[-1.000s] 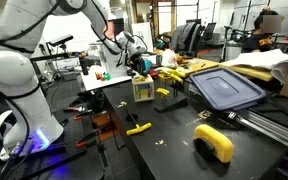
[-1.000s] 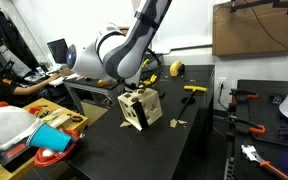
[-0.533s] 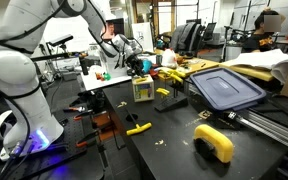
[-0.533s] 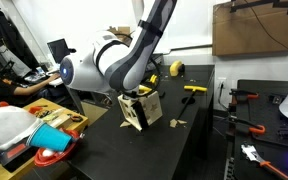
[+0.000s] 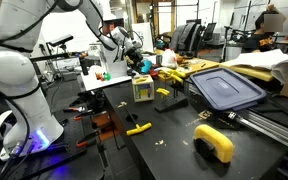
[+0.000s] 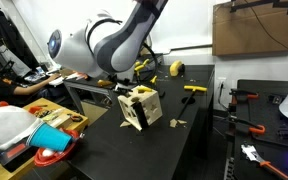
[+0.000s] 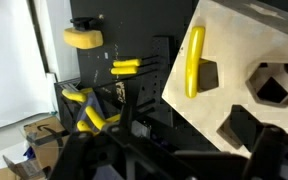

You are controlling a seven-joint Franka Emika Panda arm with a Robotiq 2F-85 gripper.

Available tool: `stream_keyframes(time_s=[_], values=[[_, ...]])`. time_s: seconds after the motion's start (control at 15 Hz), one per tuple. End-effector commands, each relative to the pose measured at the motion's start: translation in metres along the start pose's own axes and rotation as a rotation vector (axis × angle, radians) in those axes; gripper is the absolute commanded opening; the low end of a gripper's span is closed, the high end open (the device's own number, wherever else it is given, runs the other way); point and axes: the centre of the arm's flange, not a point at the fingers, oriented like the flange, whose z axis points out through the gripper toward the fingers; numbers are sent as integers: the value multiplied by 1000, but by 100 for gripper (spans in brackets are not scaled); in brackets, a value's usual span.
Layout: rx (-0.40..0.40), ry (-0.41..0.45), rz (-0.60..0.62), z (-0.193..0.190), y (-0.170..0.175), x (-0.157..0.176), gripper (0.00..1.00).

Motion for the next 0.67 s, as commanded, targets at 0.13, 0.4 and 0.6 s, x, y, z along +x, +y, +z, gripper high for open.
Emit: stream_keyframes(time_s=[0.13,0.4,0.6], values=[[306,-78,7,-33,112,-16,100],[492,-143,21,-29,176,-21,100],[596,-176,26,-20,213,-28,100]])
